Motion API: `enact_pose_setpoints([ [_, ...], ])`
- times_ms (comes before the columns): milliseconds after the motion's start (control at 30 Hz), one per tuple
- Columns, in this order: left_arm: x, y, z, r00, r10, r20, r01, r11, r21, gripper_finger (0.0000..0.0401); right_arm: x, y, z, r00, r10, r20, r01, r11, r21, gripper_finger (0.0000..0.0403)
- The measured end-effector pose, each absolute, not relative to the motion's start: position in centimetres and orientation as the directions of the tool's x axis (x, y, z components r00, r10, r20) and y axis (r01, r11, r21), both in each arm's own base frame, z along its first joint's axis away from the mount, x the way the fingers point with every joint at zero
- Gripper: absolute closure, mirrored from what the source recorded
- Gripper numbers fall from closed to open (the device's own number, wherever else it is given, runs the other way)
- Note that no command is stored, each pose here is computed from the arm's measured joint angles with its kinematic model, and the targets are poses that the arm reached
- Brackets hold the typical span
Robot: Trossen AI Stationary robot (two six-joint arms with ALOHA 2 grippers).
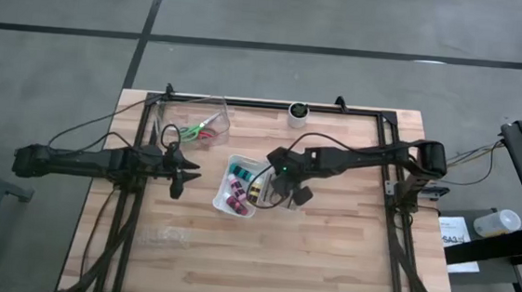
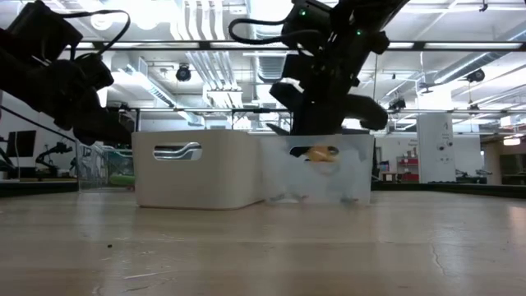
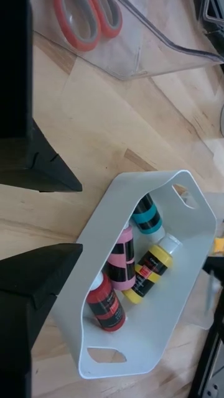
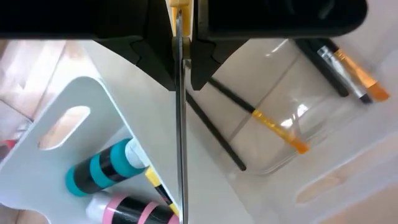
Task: Pick & Place Paint Supplies
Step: Put the yellow scissors into the top transparent bin
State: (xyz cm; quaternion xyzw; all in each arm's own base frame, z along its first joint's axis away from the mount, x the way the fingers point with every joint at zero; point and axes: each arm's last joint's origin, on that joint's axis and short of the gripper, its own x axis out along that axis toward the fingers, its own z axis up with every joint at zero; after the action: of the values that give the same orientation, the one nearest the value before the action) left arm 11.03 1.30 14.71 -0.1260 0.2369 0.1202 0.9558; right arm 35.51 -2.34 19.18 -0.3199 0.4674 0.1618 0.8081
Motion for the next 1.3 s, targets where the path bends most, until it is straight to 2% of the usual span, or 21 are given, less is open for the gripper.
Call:
enact_pose_setpoints([
  [433, 11.0, 1.3, 14.6, 0.856, 0.170, -0.489, -0.291, 0.939, -0.183, 0.0251, 34.8, -2.9, 24.0, 0.621, -0.069, -0.781, -0.471, 0.763, -0.442, 0.0367],
  [567, 11.0, 1.3, 14.6, 0.855, 0.170, -0.490, -0.291, 0.939, -0.182, 0.0251, 35.5, -4.1, 26.0, 0.676, -0.015, -0.737, -0.443, 0.791, -0.423, 0.0376],
  [900, 11.0, 1.3, 14.6, 0.852, 0.169, -0.496, -0.292, 0.939, -0.181, 0.0251, 38.4, -9.3, 29.8, 0.873, 0.035, -0.486, -0.294, 0.834, -0.468, 0.0371],
  [1100, 10.9, 1.3, 14.5, 0.845, 0.169, -0.508, -0.294, 0.939, -0.178, 0.0251, 40.9, -13.4, 29.8, 0.958, 0.066, -0.280, -0.183, 0.891, -0.416, 0.0379],
  [1300, 10.8, 1.3, 14.4, 0.840, 0.168, -0.516, -0.296, 0.939, -0.176, 0.0251, 44.2, -17.0, 29.0, 0.962, 0.021, -0.271, -0.125, 0.919, -0.374, 0.0379],
])
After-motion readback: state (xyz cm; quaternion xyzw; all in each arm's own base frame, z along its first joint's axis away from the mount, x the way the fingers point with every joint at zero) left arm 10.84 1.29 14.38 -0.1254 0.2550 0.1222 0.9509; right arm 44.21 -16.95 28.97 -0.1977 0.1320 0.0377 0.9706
